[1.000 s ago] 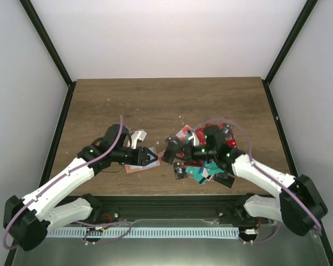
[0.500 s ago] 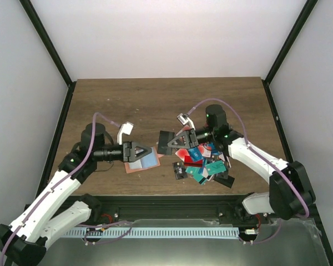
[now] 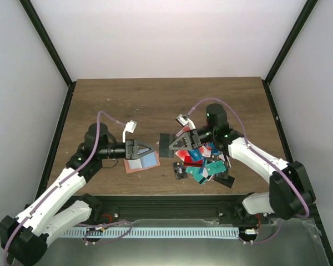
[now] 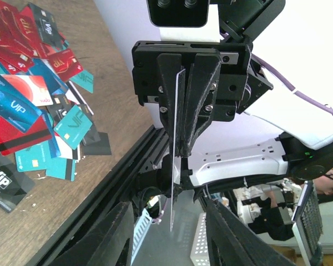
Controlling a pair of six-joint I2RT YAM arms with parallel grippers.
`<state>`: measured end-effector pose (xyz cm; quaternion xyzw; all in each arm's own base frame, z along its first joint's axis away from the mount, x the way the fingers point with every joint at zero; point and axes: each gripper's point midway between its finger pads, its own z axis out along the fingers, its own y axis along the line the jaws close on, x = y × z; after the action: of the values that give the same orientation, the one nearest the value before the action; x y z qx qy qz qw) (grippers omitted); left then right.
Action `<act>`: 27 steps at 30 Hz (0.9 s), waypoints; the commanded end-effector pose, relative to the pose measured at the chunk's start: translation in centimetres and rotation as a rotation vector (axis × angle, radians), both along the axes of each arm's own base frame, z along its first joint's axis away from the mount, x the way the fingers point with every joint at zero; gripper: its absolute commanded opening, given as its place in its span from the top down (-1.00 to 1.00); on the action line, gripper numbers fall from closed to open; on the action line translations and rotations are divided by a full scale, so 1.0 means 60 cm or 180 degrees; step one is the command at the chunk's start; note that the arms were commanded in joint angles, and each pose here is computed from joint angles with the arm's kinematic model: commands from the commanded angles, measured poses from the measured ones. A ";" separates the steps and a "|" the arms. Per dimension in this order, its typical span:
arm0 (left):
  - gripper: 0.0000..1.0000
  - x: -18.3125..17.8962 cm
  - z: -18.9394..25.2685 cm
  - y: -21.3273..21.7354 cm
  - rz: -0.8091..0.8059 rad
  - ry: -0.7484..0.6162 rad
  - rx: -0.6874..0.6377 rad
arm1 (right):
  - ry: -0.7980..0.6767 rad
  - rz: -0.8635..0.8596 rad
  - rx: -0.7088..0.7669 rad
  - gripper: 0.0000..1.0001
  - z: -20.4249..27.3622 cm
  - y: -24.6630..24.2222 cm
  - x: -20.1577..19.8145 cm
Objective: Put the credit cards into the card holder
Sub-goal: Pick up the credit card from the center of the board.
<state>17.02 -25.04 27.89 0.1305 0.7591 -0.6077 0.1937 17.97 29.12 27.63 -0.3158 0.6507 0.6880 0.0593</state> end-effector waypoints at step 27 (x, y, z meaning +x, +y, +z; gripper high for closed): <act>0.86 0.006 -0.002 -0.023 -0.0301 0.0015 -0.0160 | -0.0092 0.0163 0.0047 0.99 0.014 0.035 -0.008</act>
<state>17.66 -26.32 27.90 0.1437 0.7420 -0.6331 0.1670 17.15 30.57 26.90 -0.3227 0.6493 0.6877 0.0361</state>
